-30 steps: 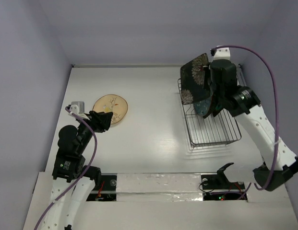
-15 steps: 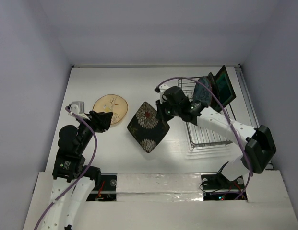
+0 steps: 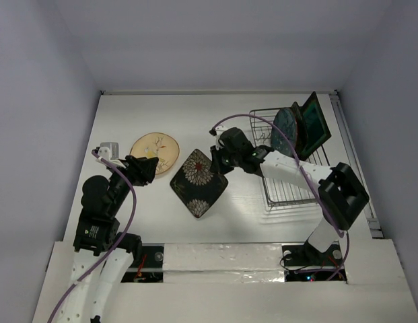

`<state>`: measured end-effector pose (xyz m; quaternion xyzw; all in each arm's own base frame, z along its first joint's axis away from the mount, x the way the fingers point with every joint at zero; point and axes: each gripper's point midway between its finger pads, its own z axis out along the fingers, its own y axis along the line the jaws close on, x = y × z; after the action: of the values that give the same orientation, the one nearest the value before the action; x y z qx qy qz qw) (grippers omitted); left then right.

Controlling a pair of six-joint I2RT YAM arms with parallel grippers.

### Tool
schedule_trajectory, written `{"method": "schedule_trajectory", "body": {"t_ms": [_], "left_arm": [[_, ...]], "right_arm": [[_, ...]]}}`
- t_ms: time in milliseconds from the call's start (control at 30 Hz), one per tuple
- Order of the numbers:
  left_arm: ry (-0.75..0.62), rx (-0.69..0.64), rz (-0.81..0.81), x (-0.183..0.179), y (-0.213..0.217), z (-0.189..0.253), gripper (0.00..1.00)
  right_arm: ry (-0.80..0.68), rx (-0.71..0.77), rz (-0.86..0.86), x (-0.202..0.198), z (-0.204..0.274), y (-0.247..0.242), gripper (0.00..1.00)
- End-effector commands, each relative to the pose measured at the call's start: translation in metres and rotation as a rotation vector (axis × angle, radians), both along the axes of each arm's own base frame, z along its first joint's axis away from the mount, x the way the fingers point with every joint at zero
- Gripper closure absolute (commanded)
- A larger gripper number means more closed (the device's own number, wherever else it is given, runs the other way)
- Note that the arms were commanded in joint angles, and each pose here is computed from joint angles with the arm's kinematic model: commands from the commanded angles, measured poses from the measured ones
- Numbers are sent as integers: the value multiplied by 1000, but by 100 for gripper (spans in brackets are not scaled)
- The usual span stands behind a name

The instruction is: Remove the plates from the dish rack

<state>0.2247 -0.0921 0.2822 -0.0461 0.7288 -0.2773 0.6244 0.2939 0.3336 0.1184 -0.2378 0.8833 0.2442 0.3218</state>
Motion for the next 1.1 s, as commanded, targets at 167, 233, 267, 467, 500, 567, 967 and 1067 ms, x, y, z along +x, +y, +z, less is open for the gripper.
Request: {"method": "schedule_trajectory", "body": {"t_ms": [167,233,267,467,500,567,967,1067], "left_arm": [[-48,-13,-10,3,-2,15,57],[-48,-13,-10,4,-2,15,57],[-48,-13,-10,4,-2,15,57],[-44,-10,-10,4,-2,14,57],[-42,-11,-9,5,-2,13,57],[-45,-12,-10,4,-2,14,57],[-51,-13,-7,3,-2,16,57],[-51,-13,-7,3,-2,16,57]], "right_arm": [[-89,-154,-225,34,-39,-32,80],[-92,-209,-273,35,-52,-44,78],[-83,-229,-279,34,-58,-48,77],[-47,-308,-291,28,-81,-60,75],[-45,-315,-294,27,-83,-62,74],[-42,-341,-305,27,-86,-67,74],[-15,-321,-346,20,-83,-71,51],[-73,-222,-362,22,-42,-68,50]]}}
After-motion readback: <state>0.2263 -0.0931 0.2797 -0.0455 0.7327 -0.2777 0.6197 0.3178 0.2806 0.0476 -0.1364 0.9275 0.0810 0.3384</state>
